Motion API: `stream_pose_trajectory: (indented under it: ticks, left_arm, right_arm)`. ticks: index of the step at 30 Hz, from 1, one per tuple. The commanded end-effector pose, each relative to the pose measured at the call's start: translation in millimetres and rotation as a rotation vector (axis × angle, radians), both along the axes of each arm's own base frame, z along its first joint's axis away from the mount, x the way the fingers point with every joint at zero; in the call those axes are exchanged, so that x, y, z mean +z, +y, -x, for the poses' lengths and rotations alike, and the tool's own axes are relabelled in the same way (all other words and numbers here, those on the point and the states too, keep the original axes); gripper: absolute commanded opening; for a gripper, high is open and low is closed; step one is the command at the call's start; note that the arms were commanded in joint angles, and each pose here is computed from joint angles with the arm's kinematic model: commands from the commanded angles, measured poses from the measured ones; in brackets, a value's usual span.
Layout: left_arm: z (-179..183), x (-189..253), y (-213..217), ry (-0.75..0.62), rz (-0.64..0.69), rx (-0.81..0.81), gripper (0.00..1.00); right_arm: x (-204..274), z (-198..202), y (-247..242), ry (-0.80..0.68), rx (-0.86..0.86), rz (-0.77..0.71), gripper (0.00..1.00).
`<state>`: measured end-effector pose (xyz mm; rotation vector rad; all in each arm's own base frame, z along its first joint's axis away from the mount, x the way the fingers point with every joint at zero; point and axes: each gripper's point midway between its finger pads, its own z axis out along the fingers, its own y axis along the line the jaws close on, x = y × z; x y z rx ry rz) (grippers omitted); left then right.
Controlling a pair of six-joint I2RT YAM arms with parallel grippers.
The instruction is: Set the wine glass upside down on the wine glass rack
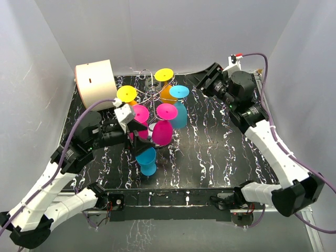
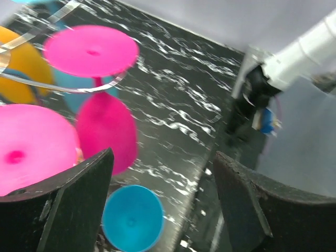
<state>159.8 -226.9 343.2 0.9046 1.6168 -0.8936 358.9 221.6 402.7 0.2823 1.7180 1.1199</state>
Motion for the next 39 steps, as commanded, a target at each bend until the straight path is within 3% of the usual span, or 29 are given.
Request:
stream_pose_trajectory:
  ticks: [1, 11, 14, 27, 33, 39]
  left_arm:
    - [46, -19, -15, 0.235, 0.022, -0.215, 0.72]
    - [40, -82, 14, 0.27, -0.143, -0.073, 0.64]
    - [36, -94, 15, 0.222, -0.181, -0.085, 0.59]
    - [17, -158, 18, 0.162, -0.364, -0.1, 0.59]
    - [30, -168, 11, 0.138, -0.386, -0.186, 0.6]
    - [33, -183, 12, 0.084, -0.458, -0.223, 0.54]
  right_arm:
    - [28, 19, -15, -0.115, -0.037, -0.049, 0.51]
    - [-17, 41, -39, -0.071, -0.115, -0.04, 0.51]
    - [-25, 40, -41, -0.048, -0.13, -0.025, 0.51]
    - [-51, 35, -59, 0.012, -0.215, 0.03, 0.51]
    - [-68, 31, -69, 0.055, -0.261, 0.056, 0.52]
    - [-73, 31, -74, 0.068, -0.273, 0.043, 0.52]
